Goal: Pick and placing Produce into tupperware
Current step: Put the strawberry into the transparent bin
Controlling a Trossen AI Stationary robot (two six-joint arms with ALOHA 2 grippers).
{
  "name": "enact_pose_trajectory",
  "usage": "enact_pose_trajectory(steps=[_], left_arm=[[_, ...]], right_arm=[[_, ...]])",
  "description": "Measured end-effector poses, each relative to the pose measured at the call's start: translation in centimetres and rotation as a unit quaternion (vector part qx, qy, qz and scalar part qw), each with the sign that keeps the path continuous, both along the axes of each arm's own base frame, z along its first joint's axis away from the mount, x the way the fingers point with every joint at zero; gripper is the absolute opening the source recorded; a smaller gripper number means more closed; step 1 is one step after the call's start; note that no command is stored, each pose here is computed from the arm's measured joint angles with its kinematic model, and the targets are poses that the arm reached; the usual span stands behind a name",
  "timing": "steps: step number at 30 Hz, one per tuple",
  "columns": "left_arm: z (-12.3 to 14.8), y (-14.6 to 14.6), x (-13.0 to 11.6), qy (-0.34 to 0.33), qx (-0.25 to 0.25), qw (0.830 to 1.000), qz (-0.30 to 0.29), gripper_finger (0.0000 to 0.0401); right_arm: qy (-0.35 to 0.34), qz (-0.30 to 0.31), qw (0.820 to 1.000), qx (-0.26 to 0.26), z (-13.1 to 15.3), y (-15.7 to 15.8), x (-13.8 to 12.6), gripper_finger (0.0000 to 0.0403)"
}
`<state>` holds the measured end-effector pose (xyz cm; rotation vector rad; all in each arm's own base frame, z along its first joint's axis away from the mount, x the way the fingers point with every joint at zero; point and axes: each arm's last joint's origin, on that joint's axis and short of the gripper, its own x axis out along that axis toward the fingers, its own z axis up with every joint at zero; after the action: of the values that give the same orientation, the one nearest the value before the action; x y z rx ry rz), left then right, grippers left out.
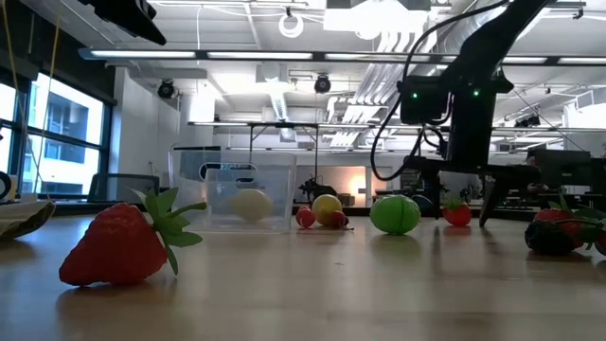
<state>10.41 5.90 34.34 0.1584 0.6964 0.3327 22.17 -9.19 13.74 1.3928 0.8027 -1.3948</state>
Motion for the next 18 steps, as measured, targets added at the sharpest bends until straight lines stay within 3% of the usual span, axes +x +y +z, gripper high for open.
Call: enact_pose_trajectory(steps=[11,18], left_arm=[[0.0,0.0,0.0,0.0,0.0,1.0,0.0,0.0001],[0.0,0.0,0.0,0.0,0.0,1.0,0.0,0.0001]], right_arm=[[0.004,0.011,1.0,0.004,0.08,0.01,0.04,0.0288],[0.007,0.021,1.0,0.008,0.07,0.06,-0.01,0.0243]])
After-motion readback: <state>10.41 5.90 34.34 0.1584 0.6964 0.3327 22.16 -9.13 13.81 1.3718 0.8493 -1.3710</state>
